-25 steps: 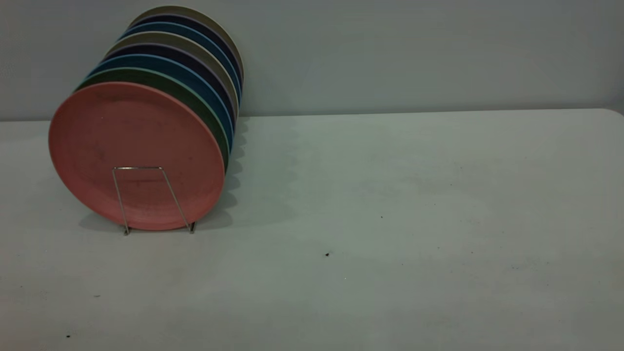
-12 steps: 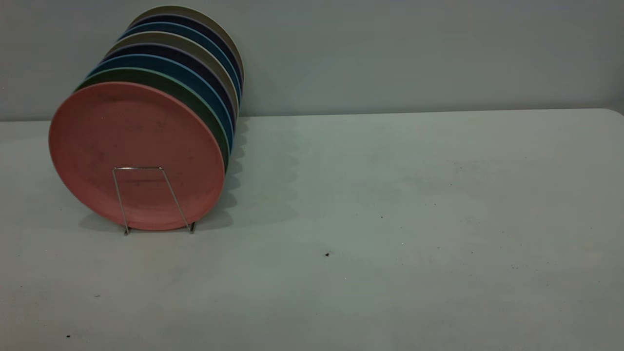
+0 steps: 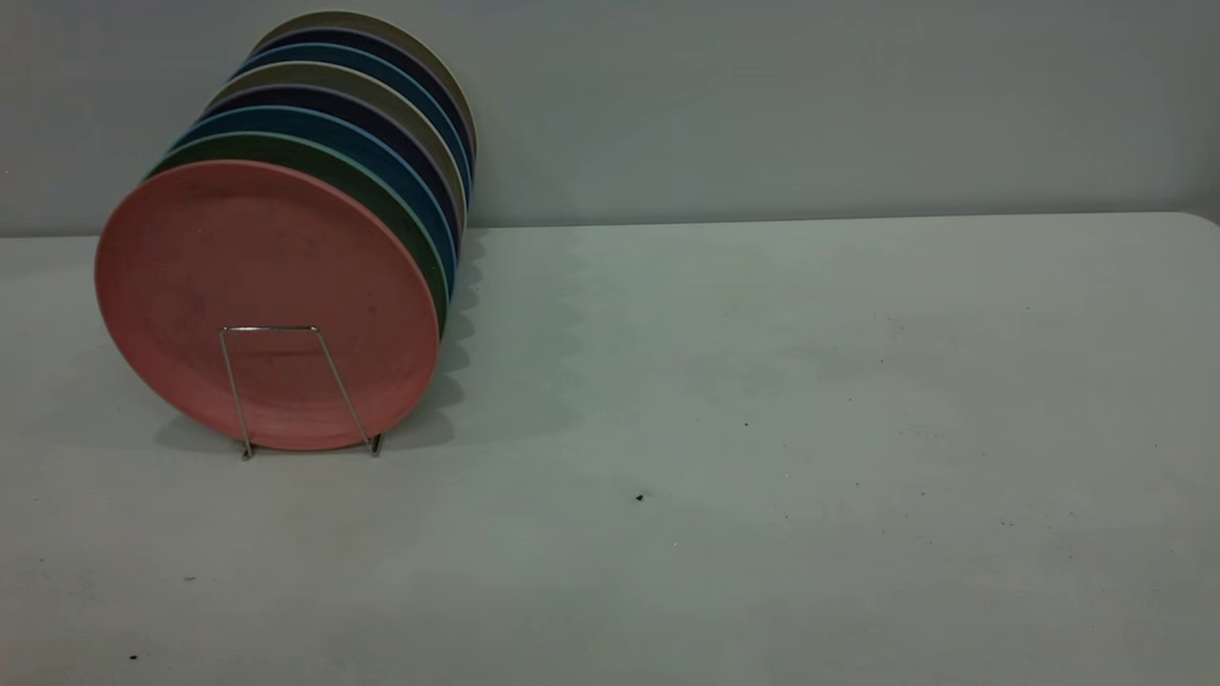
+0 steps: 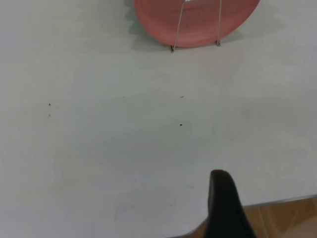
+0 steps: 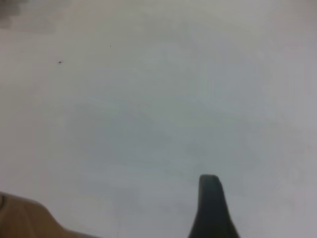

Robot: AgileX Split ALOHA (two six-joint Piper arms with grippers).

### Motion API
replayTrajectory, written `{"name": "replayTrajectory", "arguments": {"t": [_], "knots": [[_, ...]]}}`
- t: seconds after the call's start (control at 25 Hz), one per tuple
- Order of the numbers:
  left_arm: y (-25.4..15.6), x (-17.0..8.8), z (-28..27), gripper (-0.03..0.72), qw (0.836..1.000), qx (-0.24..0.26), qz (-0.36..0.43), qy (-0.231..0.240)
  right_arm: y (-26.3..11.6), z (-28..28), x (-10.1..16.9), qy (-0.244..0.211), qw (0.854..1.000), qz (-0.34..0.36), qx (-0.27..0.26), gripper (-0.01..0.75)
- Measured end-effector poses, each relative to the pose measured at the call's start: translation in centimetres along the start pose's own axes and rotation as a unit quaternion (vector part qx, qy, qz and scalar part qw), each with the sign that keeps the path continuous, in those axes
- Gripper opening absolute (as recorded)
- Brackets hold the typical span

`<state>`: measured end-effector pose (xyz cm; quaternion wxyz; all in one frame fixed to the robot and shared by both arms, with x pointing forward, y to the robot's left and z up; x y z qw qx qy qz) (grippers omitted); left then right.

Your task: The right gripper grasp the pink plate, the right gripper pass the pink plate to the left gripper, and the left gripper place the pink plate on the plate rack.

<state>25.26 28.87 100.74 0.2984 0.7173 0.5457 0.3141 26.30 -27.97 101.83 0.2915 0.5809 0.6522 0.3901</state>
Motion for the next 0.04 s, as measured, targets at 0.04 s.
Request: {"name": "replayTrajectory", "arguments": {"t": [0.04], "knots": [[0.00,0.00,0.00,0.485,1.000,0.000,0.000,0.000,0.00,0.00,0.00,0.000,1.000,0.000,0.000,0.546]]}}
Point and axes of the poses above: a point on each arm's last joint axis where the gripper is mounted, z pointing out along that axis toward the gripper, x along the wrist's bending axis when the last joint is at zero, y = z × x, the point moved 4 cm from there along z, pointing out along that axis toward the gripper, and after that the axes turned 9 degrees about z, right-handed, at the moved point
